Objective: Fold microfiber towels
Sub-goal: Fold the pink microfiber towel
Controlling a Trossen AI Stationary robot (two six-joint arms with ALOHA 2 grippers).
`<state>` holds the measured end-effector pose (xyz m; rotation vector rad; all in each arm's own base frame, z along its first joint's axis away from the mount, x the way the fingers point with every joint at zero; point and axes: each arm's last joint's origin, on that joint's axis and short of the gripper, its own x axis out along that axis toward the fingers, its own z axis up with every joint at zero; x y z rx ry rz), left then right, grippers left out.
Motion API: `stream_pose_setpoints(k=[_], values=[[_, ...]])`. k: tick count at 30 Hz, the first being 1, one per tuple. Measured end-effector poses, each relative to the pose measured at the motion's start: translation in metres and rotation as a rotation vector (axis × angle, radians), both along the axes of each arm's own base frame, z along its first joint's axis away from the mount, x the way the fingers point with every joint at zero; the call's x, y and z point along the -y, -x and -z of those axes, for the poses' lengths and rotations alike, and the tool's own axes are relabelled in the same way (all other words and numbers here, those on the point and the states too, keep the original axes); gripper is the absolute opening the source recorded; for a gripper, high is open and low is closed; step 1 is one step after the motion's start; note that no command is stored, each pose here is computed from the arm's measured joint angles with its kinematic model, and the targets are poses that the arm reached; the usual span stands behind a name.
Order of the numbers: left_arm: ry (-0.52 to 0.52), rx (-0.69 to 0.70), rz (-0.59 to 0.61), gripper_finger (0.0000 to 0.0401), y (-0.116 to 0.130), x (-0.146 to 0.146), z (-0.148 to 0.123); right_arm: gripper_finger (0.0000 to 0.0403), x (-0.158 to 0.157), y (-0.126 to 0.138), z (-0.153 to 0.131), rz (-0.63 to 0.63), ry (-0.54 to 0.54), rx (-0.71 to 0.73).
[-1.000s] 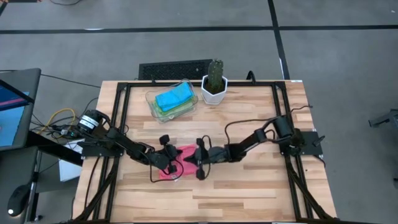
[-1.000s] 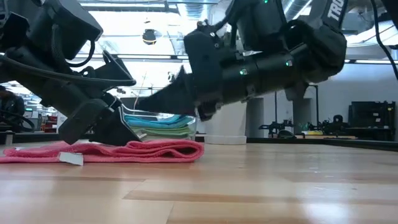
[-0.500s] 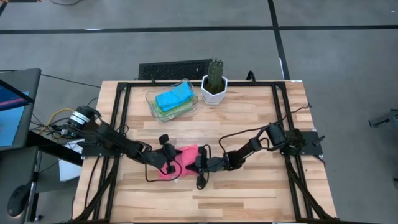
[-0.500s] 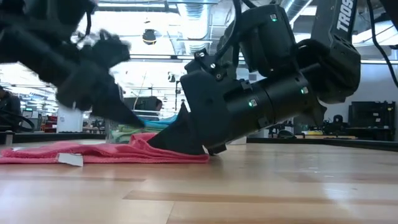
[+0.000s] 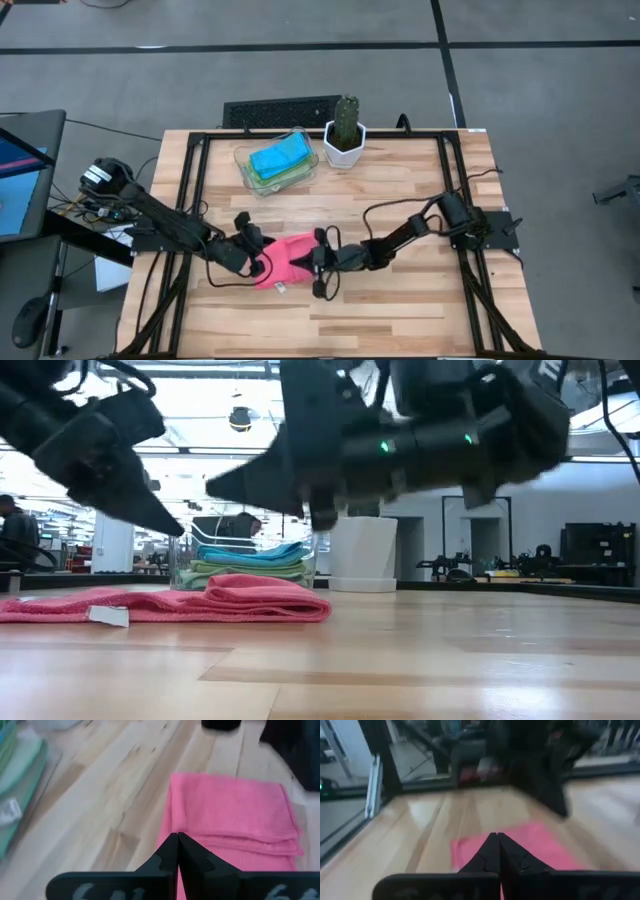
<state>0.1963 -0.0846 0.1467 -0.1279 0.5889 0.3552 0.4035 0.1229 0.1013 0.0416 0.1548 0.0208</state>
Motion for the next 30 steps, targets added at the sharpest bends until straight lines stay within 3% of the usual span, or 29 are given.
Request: stream_pose_setpoints(k=[4,8,17,23,30], values=[[0.029,0.016,-0.059,0.0000,0.015,0.007,0.013,0.0019,0.031,-0.007,0.000,0.073,0.036,-0.051],[0.048,0.062,-0.108,0.0000,0.029,0.013,0.021,0.0015,0.060,-0.015,0.013,0.080,-0.029,-0.072],[0.109,0.076,-0.155,0.0000,0.047,0.012,0.036,0.0019,0.068,-0.029,0.053,0.075,-0.078,-0.150],[0.135,0.041,-0.261,0.0000,0.058,0.002,0.046,0.0017,0.068,-0.032,0.048,0.073,-0.085,-0.150],[0.127,-0.018,-0.246,0.0014,0.062,0.000,0.049,0.0031,0.060,-0.034,-0.001,0.035,-0.032,-0.048]])
